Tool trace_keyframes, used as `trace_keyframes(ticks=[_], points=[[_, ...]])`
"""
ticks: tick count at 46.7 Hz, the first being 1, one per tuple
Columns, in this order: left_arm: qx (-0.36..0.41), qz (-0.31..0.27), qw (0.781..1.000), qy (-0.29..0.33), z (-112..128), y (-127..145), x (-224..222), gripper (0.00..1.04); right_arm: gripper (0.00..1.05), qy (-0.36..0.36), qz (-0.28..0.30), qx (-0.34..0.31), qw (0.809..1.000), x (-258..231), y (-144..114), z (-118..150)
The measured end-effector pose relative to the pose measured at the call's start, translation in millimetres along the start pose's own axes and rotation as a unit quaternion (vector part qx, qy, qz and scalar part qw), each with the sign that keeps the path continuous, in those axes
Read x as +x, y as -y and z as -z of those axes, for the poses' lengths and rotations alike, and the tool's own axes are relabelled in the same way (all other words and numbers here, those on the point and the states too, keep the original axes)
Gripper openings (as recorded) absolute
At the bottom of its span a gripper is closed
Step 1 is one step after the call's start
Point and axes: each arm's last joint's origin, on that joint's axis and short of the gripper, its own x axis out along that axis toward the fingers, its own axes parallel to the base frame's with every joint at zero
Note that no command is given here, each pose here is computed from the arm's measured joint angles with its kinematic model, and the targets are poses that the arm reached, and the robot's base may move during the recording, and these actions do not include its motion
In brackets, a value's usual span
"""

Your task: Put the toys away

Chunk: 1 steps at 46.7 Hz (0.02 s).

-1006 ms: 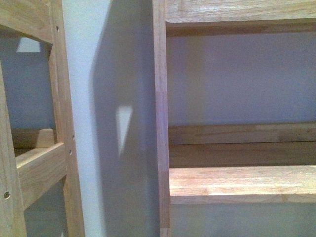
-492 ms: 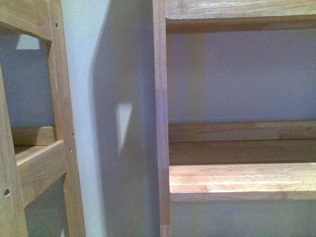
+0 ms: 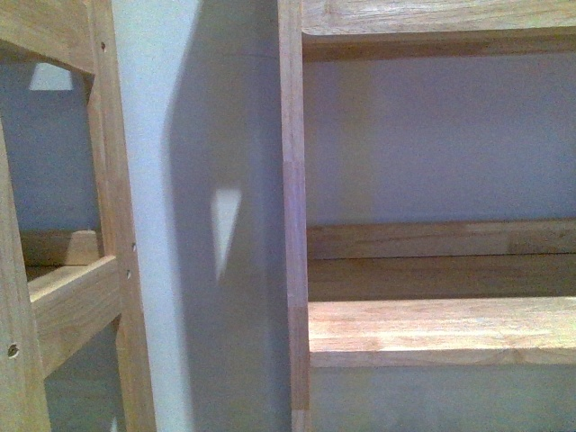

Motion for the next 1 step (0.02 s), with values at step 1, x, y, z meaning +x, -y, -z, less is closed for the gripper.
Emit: trace_keyframes(ticks=[1], points=[[0.0, 0.0, 1.0, 0.0, 0.0, 0.0, 0.0, 0.99, 0.98, 0.0, 0.0, 0.0, 1.0, 0.0, 0.0, 0.0]])
